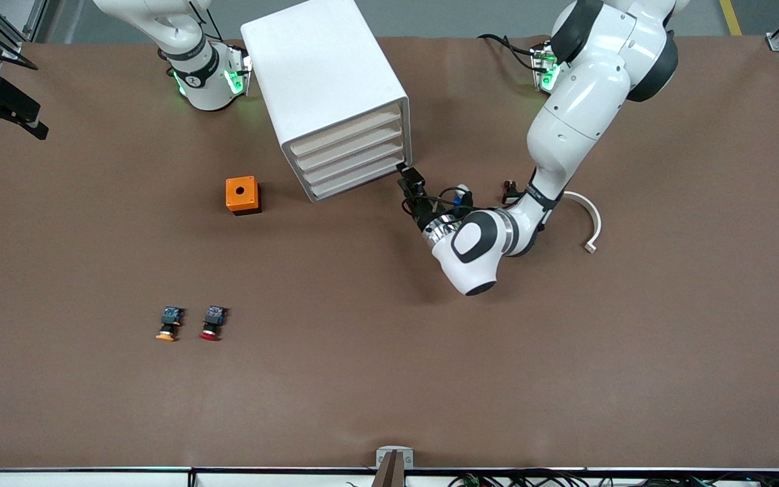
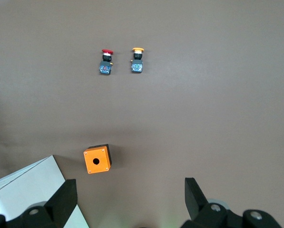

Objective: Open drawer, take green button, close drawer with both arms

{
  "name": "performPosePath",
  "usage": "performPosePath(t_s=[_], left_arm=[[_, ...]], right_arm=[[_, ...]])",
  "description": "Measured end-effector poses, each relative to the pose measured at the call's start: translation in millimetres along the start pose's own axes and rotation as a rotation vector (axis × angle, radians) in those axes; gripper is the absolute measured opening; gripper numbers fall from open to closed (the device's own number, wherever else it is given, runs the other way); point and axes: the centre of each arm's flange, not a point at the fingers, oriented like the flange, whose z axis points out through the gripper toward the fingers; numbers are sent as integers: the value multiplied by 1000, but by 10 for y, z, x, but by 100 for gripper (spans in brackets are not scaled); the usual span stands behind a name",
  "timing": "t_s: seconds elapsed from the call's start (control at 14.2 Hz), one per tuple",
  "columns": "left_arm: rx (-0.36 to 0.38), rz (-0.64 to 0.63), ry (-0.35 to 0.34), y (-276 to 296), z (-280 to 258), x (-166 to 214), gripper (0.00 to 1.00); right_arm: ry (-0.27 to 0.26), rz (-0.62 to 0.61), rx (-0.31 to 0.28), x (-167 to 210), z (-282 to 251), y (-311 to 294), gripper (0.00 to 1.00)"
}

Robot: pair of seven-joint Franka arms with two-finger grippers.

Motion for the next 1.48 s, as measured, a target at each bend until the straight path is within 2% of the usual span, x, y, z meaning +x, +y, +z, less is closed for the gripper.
performPosePath(t_s=[0.14, 0.28, 0.49, 0.78, 0.92, 0.99, 1.13, 1.27, 1.48], left_arm=[[8, 4, 18, -25, 154, -62, 59], [14, 8, 36, -59, 297, -121, 57], [17, 9, 65, -83, 485, -175, 56], [23, 7, 99, -74, 708, -214, 48], [26, 7, 113, -70, 804, -229, 34], [27, 6, 119, -65, 843, -233, 34], [29, 4, 122, -46, 868, -230, 20], [36, 1, 113, -34, 864, -230, 14], [47, -16, 100, 30, 856, -205, 9]], right_arm=[[6, 5, -1, 4, -27, 29, 100], [-14, 8, -7, 64, 72, 39, 100], [-80, 9, -18, 305, 456, 31, 100], [-183, 21, -35, 624, 1074, 80, 100], [-218, 35, -44, 768, 1326, 164, 100], [-224, 39, -46, 810, 1372, 190, 100], [-222, 62, -50, 830, 1349, 172, 100], [-219, 145, -61, 829, 1310, 66, 100], [-234, 276, -88, 797, 1323, -305, 100]])
